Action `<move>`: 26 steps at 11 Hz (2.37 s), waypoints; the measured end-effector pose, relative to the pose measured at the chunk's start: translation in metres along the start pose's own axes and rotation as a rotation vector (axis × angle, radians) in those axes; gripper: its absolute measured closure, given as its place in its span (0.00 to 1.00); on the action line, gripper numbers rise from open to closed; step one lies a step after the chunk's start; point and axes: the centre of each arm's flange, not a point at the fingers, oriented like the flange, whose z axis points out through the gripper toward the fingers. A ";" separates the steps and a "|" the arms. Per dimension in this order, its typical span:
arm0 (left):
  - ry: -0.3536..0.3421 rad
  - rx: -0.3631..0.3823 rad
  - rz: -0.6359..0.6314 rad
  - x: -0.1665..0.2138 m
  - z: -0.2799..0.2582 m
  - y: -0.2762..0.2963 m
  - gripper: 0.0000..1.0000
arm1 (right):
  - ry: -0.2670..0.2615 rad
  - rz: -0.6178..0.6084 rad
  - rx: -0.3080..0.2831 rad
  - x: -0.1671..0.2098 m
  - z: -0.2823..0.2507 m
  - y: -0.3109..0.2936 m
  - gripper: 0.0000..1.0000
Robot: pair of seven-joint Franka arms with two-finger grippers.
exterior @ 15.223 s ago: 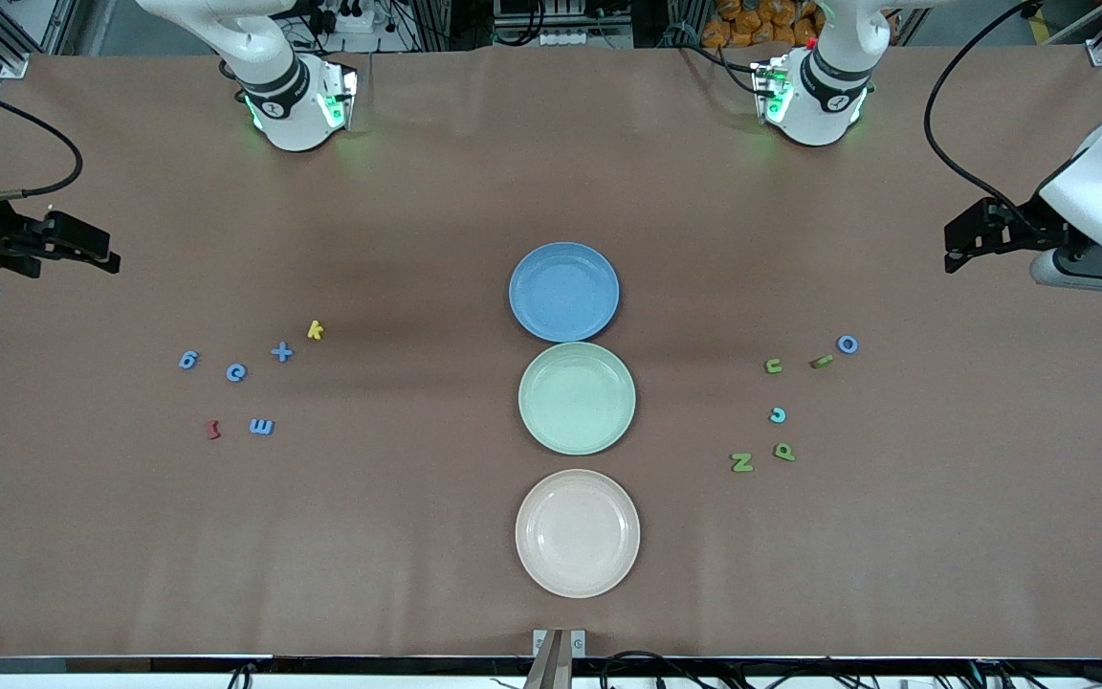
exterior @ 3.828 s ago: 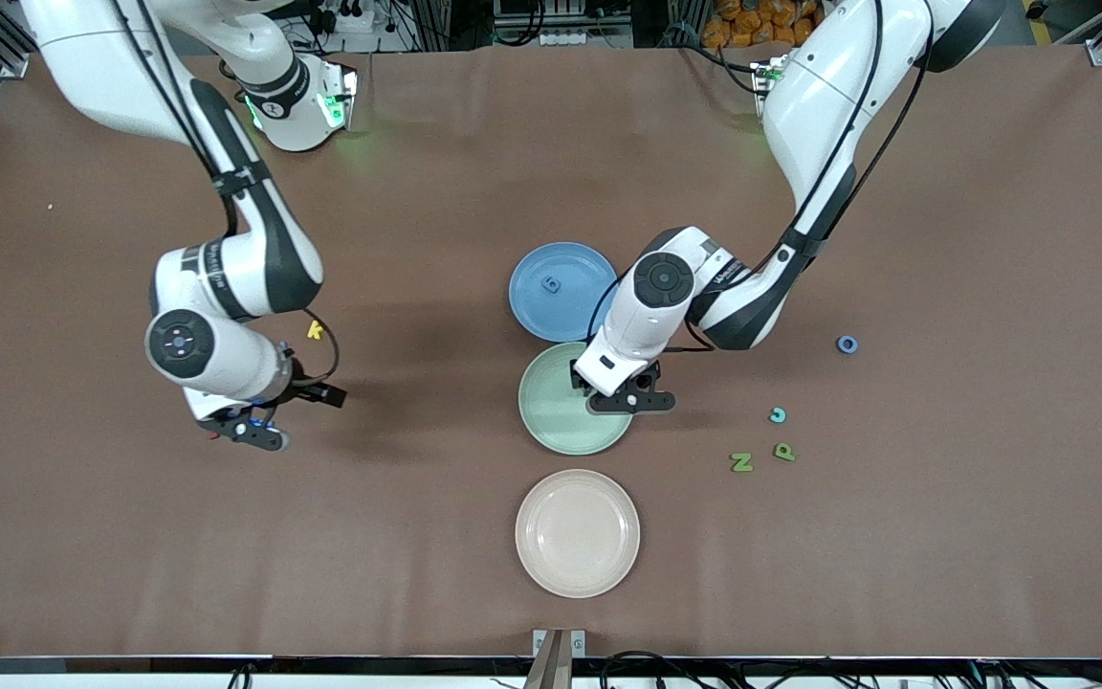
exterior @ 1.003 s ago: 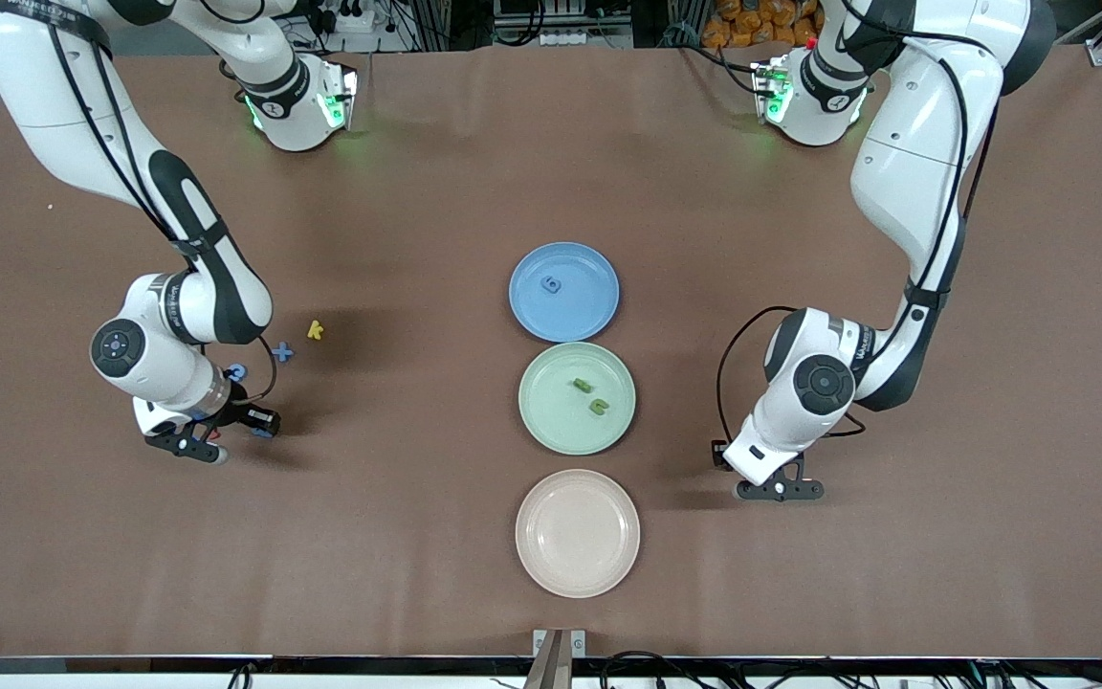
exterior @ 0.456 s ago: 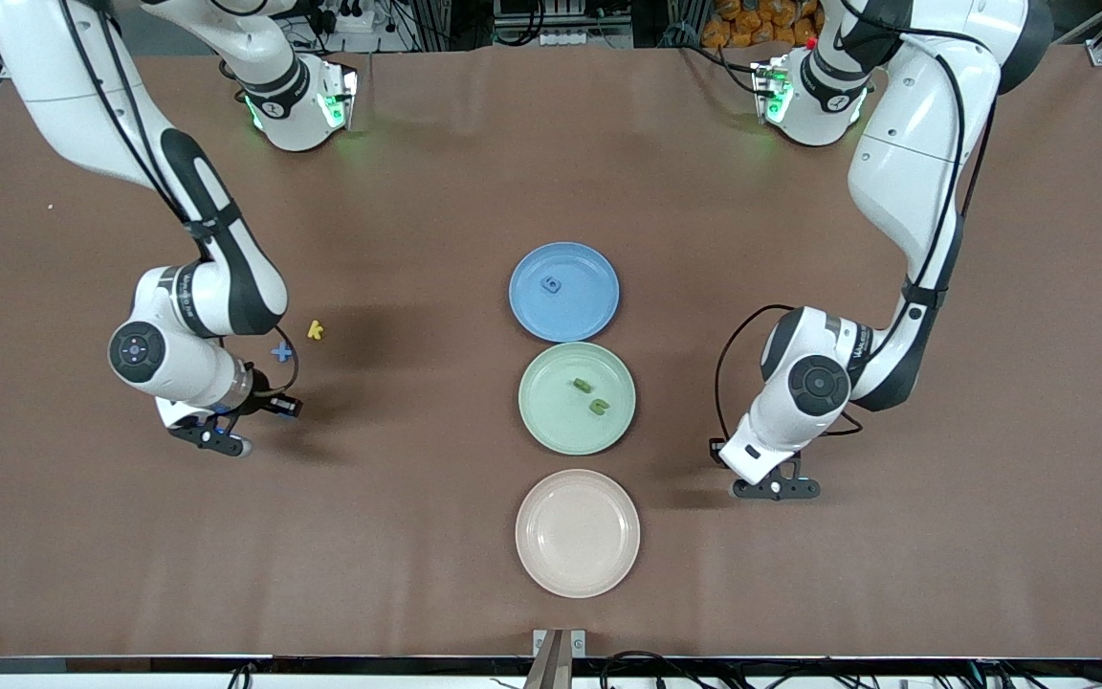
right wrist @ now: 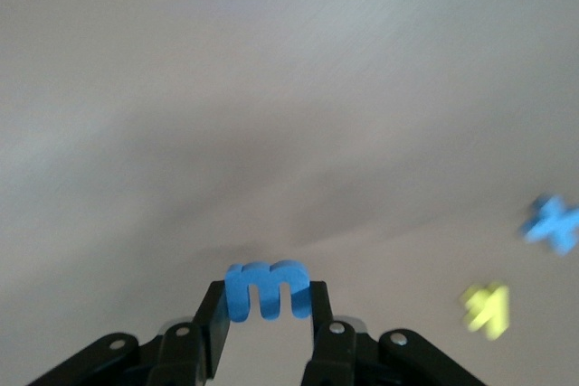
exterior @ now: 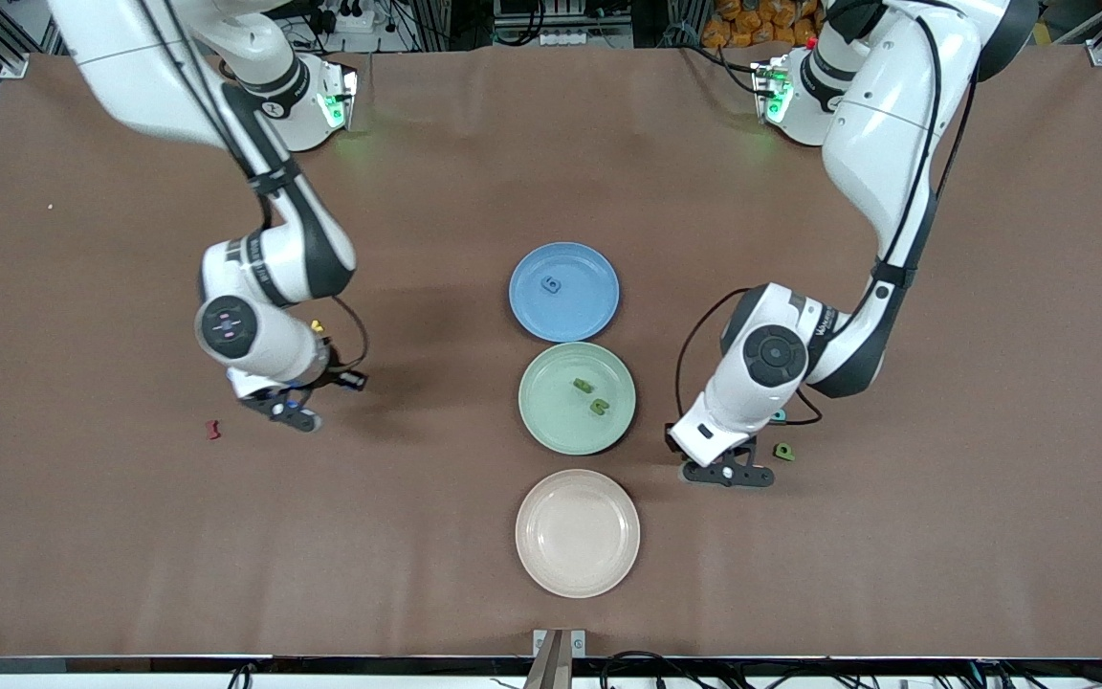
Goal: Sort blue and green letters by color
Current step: 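Place the m on the blue plate and the N on the green plate, then grasp the green p with the left gripper while the right gripper reaches the x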
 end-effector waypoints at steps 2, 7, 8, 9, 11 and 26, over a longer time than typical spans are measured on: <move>-0.002 -0.061 -0.075 -0.006 -0.014 0.036 0.64 | 0.002 -0.032 -0.015 -0.056 0.002 -0.056 0.59; -0.065 -0.121 -0.267 -0.054 -0.013 0.129 0.64 | 0.008 -0.231 -0.005 -0.179 0.003 -0.151 0.59; -0.071 -0.122 -0.283 -0.061 -0.013 0.141 0.64 | 0.013 -0.248 0.007 -0.199 -0.001 -0.166 0.59; -0.077 -0.122 -0.301 -0.067 -0.012 0.150 0.64 | 0.016 -0.258 0.020 -0.217 -0.006 -0.179 0.59; -0.083 -0.120 -0.314 -0.072 -0.010 0.156 0.48 | 0.005 -0.254 0.034 -0.254 -0.007 -0.199 0.59; -0.125 0.045 0.097 0.005 -0.022 -0.062 0.00 | 0.006 0.054 0.020 -0.081 -0.006 -0.126 0.00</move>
